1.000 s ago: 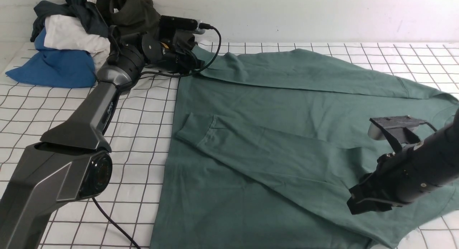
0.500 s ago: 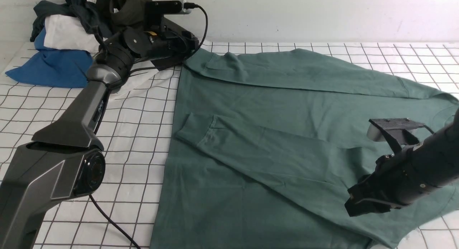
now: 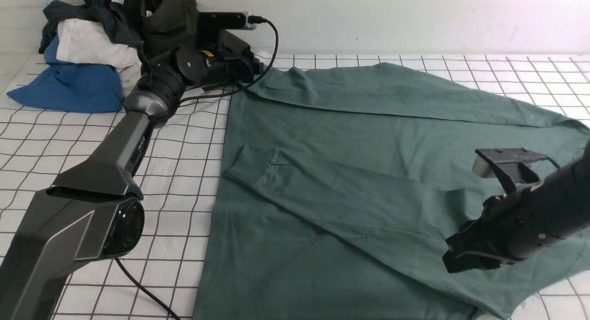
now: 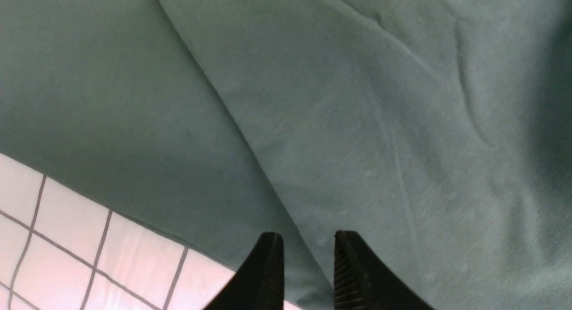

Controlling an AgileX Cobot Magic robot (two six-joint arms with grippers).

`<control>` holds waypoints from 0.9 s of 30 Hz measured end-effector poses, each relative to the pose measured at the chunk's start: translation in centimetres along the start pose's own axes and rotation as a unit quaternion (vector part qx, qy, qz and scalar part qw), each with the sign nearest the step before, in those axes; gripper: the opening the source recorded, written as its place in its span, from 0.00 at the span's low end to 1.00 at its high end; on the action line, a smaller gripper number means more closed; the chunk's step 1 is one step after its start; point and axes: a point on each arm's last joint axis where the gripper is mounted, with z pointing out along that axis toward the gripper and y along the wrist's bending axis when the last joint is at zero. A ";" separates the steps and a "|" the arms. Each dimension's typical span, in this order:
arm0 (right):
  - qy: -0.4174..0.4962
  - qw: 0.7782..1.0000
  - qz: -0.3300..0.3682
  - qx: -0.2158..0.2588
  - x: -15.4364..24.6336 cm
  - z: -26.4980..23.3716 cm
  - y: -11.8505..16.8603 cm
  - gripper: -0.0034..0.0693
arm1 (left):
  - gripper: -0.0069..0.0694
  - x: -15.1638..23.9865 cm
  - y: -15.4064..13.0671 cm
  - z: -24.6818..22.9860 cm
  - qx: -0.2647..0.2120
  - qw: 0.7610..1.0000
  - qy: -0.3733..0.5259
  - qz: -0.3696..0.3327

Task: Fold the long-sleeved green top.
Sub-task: Use the left arm to clamp the cuff farthest from it

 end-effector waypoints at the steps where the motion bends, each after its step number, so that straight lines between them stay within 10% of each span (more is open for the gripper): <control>1: -0.001 1.000 0.000 0.000 0.0 0.0 0.0 0.27 | 0.63 0.4 0.1 0.1 -0.001 1.000 0.009 -0.004; 10: -0.002 1.000 0.000 0.001 0.0 0.0 0.0 0.27 | 0.11 0.3 0.4 0.0 -0.021 1.000 0.010 0.013; 27: -0.012 1.000 -0.002 0.007 -0.2 0.0 -0.1 0.27 | 0.08 -1.6 -1.3 -3.2 0.025 0.990 0.138 0.015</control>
